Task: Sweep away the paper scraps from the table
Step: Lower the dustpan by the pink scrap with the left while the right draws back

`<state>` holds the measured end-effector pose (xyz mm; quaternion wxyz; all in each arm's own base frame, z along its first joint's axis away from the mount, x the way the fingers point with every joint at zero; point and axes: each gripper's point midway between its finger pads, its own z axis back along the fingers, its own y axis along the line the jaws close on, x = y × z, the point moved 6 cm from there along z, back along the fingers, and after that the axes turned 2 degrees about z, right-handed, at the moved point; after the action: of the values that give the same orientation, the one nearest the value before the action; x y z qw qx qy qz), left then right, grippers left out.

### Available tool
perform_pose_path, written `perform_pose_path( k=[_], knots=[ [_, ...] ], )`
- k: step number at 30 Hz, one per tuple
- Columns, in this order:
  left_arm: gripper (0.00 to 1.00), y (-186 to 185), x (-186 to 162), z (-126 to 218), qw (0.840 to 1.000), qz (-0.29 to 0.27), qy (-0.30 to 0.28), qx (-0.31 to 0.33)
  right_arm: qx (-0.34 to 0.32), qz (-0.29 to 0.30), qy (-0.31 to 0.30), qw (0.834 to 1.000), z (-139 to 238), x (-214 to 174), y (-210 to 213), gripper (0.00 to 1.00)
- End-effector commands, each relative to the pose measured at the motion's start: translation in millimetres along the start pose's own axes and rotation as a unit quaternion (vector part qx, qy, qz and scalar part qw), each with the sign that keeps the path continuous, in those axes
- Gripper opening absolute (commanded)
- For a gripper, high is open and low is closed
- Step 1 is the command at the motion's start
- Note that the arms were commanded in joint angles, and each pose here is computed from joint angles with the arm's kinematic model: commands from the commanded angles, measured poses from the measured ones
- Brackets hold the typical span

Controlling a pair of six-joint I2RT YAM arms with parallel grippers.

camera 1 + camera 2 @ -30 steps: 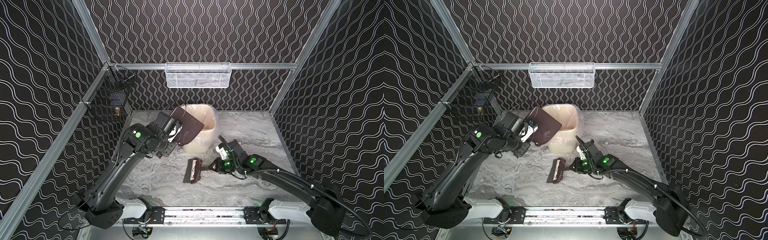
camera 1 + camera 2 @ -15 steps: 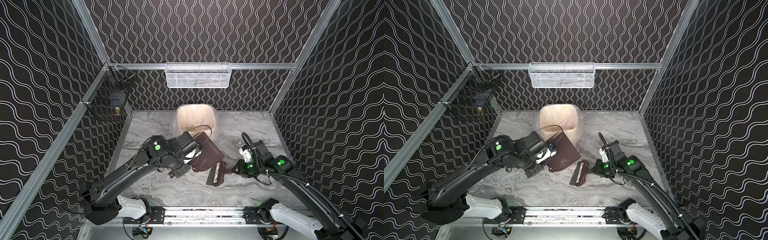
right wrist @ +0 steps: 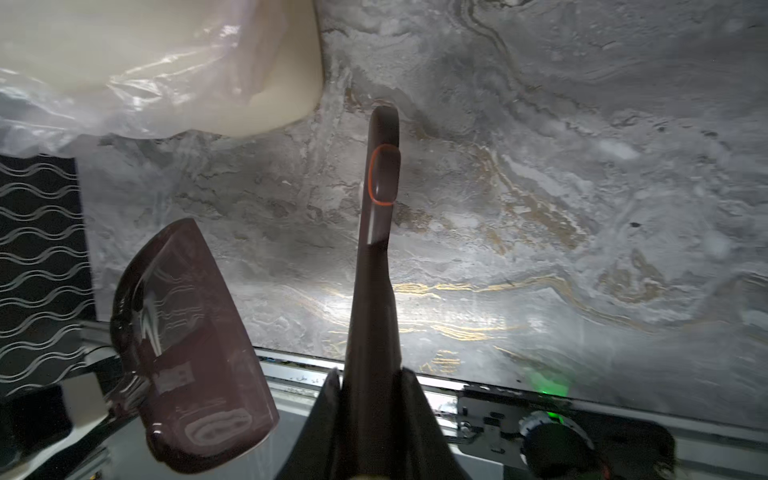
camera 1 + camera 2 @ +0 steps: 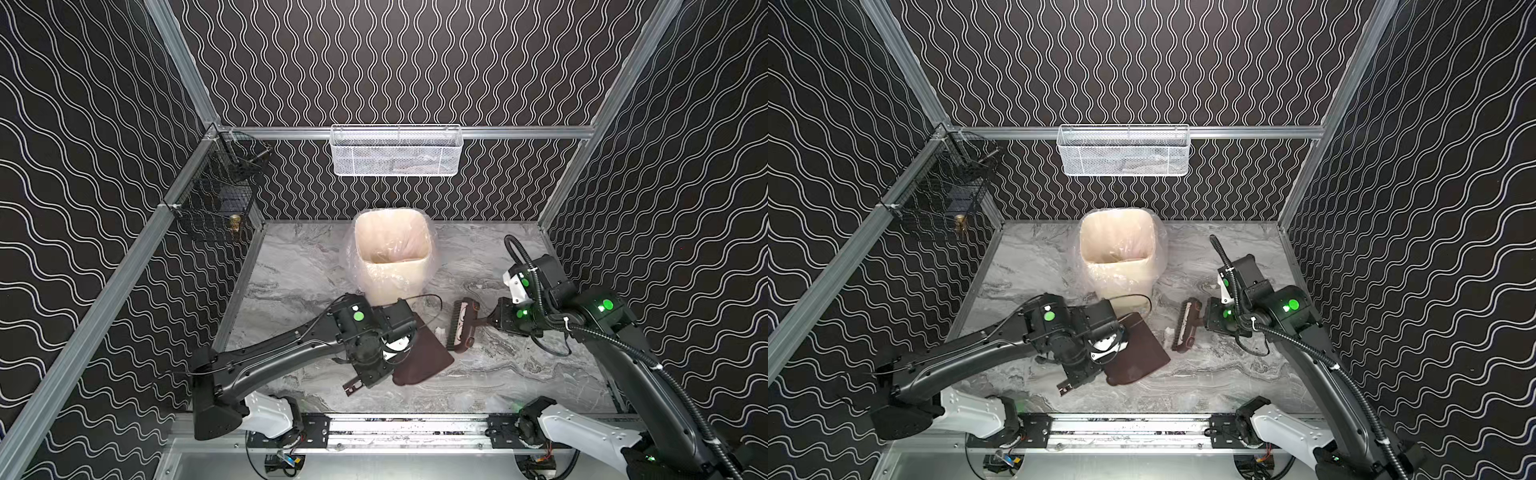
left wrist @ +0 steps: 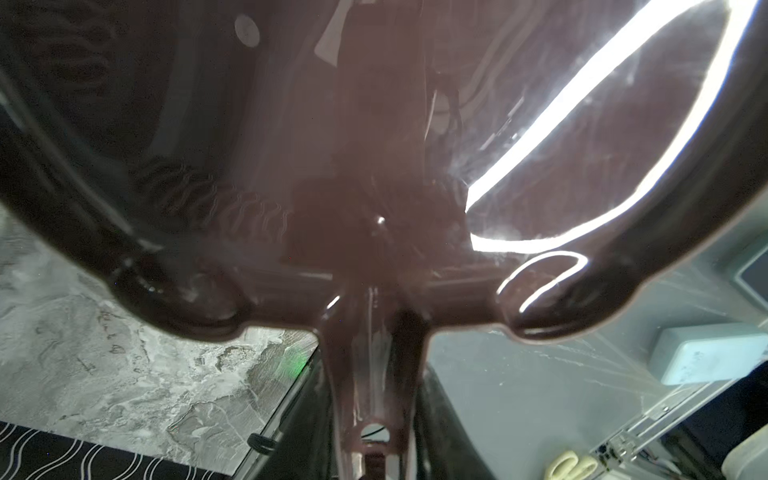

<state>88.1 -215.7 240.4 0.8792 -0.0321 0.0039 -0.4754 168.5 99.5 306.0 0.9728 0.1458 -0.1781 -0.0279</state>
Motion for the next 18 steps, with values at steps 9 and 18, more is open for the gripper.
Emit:
perform_pose_path(
  k=[9,18],
  knots=[
    [0.00,-11.9,29.4,-62.9,0.998,-0.011,0.058,0.018,-0.117,0.085,-0.021,0.989,-11.8,36.1,-8.7,0.00],
    [0.00,-8.3,35.9,-97.9,0.993,-0.036,0.101,0.041,-0.101,0.148,0.035,0.983,-34.4,52.6,8.4,0.00]
  ],
)
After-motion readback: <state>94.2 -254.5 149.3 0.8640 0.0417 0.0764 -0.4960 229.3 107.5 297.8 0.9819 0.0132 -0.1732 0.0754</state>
